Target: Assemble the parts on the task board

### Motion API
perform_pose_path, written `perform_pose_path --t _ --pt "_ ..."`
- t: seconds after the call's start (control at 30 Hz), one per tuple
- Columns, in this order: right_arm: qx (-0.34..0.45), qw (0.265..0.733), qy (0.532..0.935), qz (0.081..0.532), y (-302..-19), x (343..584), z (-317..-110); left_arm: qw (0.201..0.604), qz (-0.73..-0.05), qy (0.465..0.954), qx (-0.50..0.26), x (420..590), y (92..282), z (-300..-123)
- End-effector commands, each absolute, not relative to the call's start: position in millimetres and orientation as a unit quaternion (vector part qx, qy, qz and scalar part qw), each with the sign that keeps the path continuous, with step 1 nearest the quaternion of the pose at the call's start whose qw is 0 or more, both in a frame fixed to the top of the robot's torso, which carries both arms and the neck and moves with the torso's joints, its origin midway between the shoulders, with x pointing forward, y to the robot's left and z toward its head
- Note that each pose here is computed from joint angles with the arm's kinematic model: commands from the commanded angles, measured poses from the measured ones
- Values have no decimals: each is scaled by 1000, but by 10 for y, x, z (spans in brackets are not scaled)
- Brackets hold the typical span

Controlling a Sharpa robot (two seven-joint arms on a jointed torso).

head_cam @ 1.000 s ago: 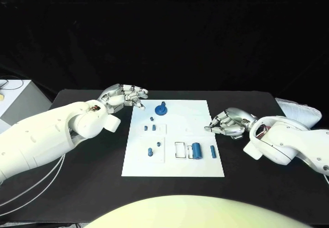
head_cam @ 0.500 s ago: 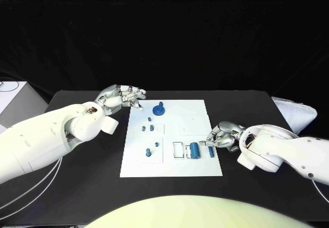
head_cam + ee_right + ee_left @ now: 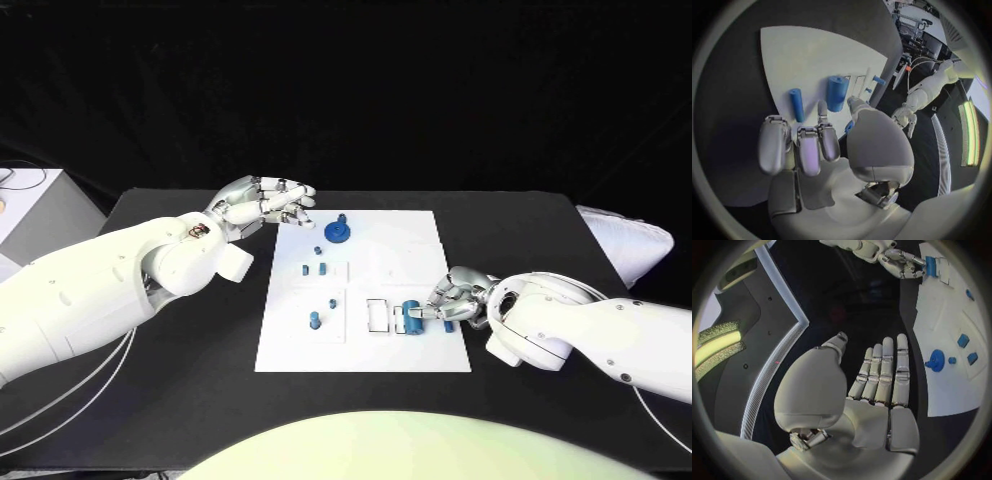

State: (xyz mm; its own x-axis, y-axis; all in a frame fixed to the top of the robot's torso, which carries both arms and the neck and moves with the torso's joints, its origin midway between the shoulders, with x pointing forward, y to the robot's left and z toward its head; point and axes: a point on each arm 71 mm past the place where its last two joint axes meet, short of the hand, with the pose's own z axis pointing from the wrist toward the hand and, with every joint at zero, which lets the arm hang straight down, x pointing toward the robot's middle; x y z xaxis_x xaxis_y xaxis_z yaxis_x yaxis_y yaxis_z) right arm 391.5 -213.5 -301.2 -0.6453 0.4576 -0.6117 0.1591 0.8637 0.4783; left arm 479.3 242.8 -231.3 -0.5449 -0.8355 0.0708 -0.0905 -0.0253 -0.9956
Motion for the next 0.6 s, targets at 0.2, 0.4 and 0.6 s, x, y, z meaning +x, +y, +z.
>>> perform_pose_path --t 0.2,0.4,0.6 --pt "162 371 896 180 -2088 3900 -3079 282 -640 631 -336 4754 2362 -2279" --pt "155 363 900 182 -2023 3886 -3106 282 -639 632 -336 4754 2366 -2280" --pt "147 353 906 182 -1956 3865 -3151 281 -639 633 -335 4752 2363 -2280"
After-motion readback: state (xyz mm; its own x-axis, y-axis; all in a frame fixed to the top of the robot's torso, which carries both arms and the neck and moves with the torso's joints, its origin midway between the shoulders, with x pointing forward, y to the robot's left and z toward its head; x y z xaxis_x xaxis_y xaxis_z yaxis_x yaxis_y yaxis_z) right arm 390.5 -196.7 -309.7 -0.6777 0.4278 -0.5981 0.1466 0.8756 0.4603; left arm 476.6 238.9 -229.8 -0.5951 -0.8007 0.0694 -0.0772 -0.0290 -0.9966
